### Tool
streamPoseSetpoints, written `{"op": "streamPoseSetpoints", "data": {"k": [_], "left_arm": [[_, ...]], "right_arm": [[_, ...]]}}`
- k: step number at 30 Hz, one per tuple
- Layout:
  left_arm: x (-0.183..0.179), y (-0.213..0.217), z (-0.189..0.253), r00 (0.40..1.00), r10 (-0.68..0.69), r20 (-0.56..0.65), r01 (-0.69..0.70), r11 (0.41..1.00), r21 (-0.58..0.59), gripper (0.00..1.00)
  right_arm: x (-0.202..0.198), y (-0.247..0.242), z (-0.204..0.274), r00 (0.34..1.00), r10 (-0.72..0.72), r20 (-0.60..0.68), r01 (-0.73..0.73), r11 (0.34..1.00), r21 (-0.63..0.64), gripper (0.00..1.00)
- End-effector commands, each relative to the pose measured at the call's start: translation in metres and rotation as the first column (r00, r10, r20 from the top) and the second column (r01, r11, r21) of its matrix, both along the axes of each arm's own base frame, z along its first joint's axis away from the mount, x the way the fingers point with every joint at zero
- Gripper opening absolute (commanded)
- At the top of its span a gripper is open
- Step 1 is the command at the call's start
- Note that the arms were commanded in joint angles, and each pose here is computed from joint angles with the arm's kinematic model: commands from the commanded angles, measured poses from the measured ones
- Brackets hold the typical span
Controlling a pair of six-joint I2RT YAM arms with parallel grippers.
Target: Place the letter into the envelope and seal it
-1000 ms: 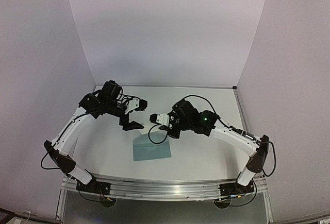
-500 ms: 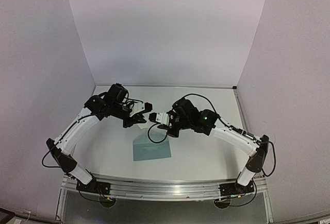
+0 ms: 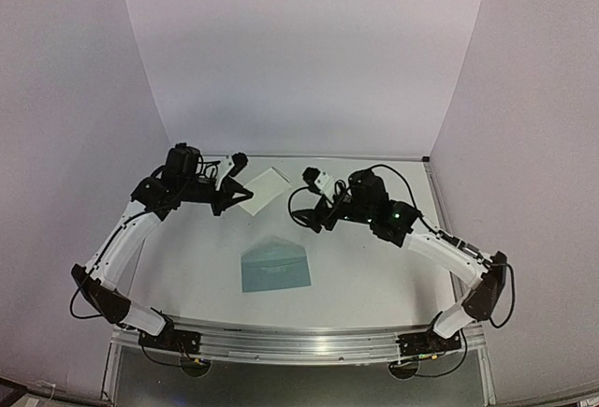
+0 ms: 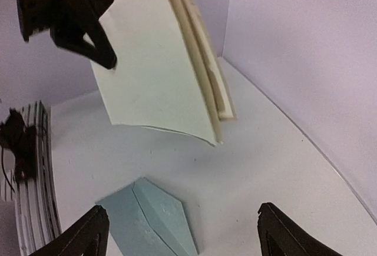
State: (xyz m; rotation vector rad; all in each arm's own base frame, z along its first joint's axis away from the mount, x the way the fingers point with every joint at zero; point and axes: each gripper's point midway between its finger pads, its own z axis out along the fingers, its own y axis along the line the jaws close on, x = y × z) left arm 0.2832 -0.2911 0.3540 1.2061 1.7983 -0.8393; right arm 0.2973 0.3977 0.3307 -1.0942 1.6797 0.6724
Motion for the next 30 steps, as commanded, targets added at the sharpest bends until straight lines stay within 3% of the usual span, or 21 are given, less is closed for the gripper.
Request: {"op": "streamPoseSetpoints", "data": {"k": [1,5,8,12,19,23,24,26,27,29,30], "left_arm": [[-0.011,-0.003,0.081,0.999,0.053,-0.003,-0.051,0.939,-0.34,0.0],[-0.021,0.001,0.106,0.999,0.052,0.004,-0.044,0.879,-0.475,0.0],[-0.02,0.001,0.114,0.998,0.057,-0.024,-0.061,0.857,-0.511,0.0],[-0.028,-0.001,0.114,0.999,0.017,-0.031,-0.03,0.849,-0.528,0.0],[-0.032,-0.003,0.107,0.998,-0.015,-0.056,-0.017,0.85,-0.527,0.0],[-0.033,-0.005,0.107,0.998,-0.029,-0.058,-0.006,0.85,-0.527,0.0],[-0.033,-0.005,0.107,0.998,-0.031,-0.059,-0.004,0.85,-0.527,0.0],[-0.031,-0.006,0.105,0.997,-0.034,-0.066,-0.006,0.851,-0.525,0.0],[-0.031,-0.006,0.105,0.997,-0.033,-0.07,-0.009,0.851,-0.525,0.0],[-0.028,-0.007,0.1,0.996,-0.027,-0.086,-0.021,0.859,-0.511,0.0],[-0.026,-0.007,0.096,0.995,-0.02,-0.098,-0.032,0.865,-0.5,0.06]], "right_arm": [[-0.012,0.007,0.086,0.999,0.038,-0.006,-0.032,0.902,0.43,0.85],[-0.001,0.022,0.096,0.994,0.078,-0.074,-0.019,0.803,0.596,0.84],[0.006,0.035,0.111,0.988,0.127,-0.084,-0.037,0.735,0.677,0.85],[0.012,0.05,0.12,0.985,0.158,-0.069,-0.065,0.712,0.699,0.83],[0.0,0.063,0.132,0.964,0.267,-0.002,-0.187,0.681,0.708,0.53],[-0.008,0.066,0.135,0.951,0.31,0.021,-0.234,0.669,0.705,0.44],[-0.009,0.067,0.136,0.946,0.323,0.024,-0.246,0.666,0.704,0.37],[-0.011,0.068,0.137,0.941,0.336,0.025,-0.255,0.662,0.705,0.06],[-0.011,0.068,0.137,0.942,0.336,0.025,-0.255,0.662,0.705,0.01],[-0.01,0.066,0.135,0.946,0.324,0.025,-0.247,0.668,0.702,0.0],[-0.01,0.063,0.134,0.95,0.311,0.024,-0.238,0.672,0.701,0.0]]}}
